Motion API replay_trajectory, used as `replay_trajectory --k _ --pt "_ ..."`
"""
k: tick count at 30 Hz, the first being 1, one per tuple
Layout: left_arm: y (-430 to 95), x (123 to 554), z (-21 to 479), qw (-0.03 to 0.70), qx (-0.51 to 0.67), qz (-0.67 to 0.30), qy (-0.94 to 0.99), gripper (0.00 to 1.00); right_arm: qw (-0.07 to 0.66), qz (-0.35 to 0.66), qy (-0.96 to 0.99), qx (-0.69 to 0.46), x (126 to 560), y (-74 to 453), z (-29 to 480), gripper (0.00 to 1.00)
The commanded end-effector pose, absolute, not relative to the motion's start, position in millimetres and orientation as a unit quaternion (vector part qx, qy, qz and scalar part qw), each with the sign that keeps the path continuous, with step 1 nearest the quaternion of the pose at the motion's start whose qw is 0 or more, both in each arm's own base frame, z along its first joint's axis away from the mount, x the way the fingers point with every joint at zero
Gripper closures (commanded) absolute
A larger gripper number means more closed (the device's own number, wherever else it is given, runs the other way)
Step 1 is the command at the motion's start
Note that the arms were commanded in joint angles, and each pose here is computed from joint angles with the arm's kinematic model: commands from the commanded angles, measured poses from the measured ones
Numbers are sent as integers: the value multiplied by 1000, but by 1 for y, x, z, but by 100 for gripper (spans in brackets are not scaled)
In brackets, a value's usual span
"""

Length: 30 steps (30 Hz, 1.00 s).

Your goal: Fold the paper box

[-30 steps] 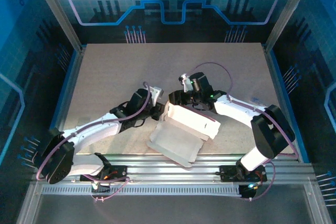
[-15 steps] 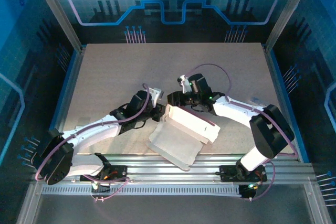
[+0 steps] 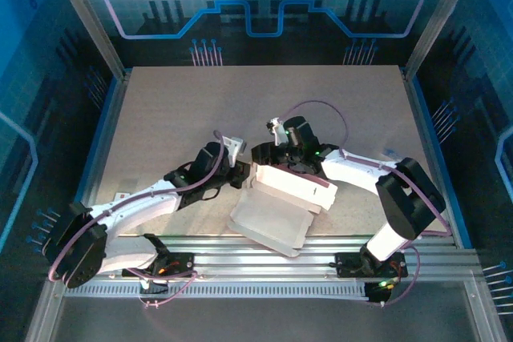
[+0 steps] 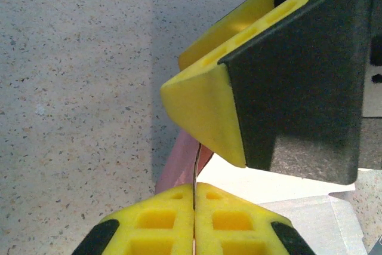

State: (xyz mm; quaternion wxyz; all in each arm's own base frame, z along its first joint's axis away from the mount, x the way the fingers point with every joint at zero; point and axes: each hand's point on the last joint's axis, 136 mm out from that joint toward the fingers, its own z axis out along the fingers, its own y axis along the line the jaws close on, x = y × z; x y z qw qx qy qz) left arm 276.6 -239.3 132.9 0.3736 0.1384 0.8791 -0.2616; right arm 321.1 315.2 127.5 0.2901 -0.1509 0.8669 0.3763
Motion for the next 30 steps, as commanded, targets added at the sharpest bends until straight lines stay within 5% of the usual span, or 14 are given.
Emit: replay_trajectory --k 1,13,30 --pt "-243 270 136 372 141 -274 876 91 280 374 872 -148 315 319 113 47" --pt "-250 263 135 364 148 -286 874 91 284 370 875 -132 311 312 105 38" --pt "-235 255 119 358 130 -264 886 89 302 317 885 -158 295 312 94 43"
